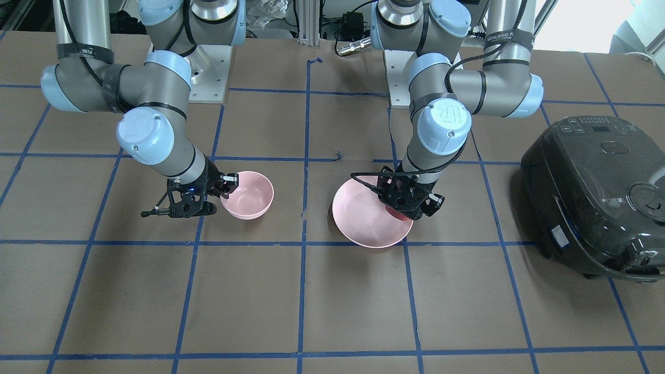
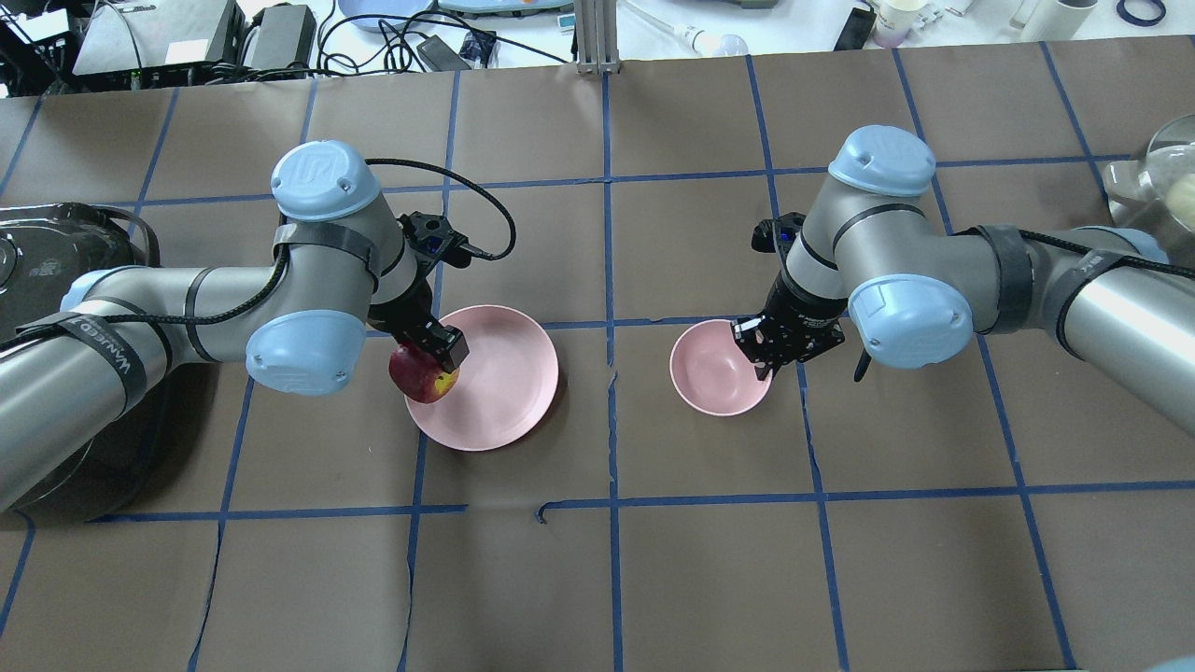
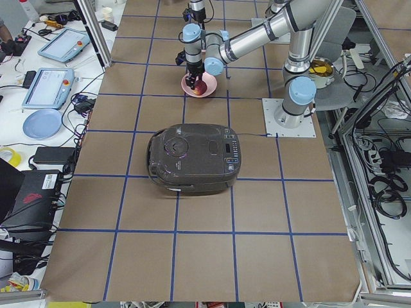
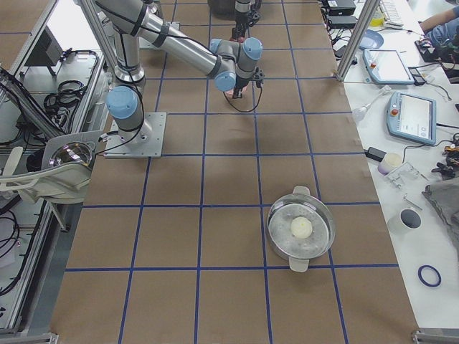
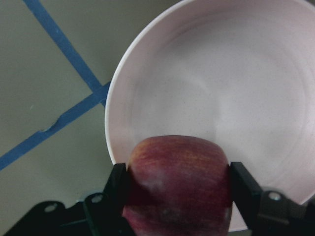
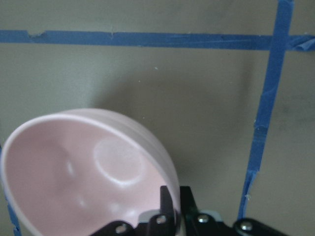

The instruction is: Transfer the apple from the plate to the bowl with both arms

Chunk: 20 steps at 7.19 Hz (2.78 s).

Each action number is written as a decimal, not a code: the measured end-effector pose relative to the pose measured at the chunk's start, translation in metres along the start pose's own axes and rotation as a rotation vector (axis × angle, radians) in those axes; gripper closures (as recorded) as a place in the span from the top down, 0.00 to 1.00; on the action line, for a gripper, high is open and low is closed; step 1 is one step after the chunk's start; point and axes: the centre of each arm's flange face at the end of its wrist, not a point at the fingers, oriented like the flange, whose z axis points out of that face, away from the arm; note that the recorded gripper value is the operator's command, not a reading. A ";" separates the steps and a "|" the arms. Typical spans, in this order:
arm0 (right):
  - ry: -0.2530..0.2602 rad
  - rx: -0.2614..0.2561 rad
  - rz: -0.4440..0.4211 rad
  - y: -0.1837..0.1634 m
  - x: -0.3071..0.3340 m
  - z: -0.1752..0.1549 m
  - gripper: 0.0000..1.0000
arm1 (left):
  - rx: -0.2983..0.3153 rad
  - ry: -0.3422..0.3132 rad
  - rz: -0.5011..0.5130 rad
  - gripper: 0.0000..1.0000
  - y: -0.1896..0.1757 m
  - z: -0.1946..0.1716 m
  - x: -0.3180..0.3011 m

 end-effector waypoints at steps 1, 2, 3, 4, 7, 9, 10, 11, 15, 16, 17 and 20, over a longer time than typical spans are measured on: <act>0.000 0.000 -0.001 0.000 0.000 0.000 0.62 | 0.011 -0.009 -0.035 0.01 0.000 -0.007 0.000; 0.000 0.001 0.000 0.000 0.000 0.000 0.92 | 0.020 -0.015 -0.091 0.01 -0.001 -0.015 -0.001; 0.000 0.009 0.001 -0.001 0.000 -0.004 1.00 | 0.024 -0.016 -0.139 0.00 -0.006 -0.027 -0.003; 0.005 0.028 0.002 -0.005 0.000 -0.014 1.00 | 0.029 -0.010 -0.194 0.00 -0.015 -0.043 -0.003; 0.036 0.036 0.013 -0.019 -0.002 -0.079 1.00 | 0.054 0.036 -0.380 0.00 -0.043 -0.082 0.011; 0.056 0.003 0.032 -0.024 -0.002 -0.144 1.00 | 0.065 0.055 -0.479 0.00 -0.052 -0.086 0.031; 0.060 -0.002 0.050 -0.024 0.005 -0.167 1.00 | 0.073 0.071 -0.532 0.00 -0.059 -0.088 0.043; 0.062 -0.005 0.074 -0.021 0.016 -0.182 1.00 | 0.079 0.087 -0.570 0.00 -0.068 -0.089 0.055; 0.114 -0.030 0.113 0.002 0.035 -0.207 1.00 | 0.146 0.175 -0.638 0.00 -0.114 -0.078 0.134; 0.129 -0.035 0.113 0.004 0.036 -0.209 1.00 | 0.159 0.190 -0.685 0.00 -0.122 -0.076 0.162; 0.136 -0.034 0.112 0.007 0.037 -0.211 1.00 | 0.166 0.202 -0.720 0.00 -0.126 -0.075 0.193; 0.137 -0.028 0.105 0.008 0.036 -0.213 1.00 | 0.138 0.212 -0.778 0.00 -0.126 -0.062 0.242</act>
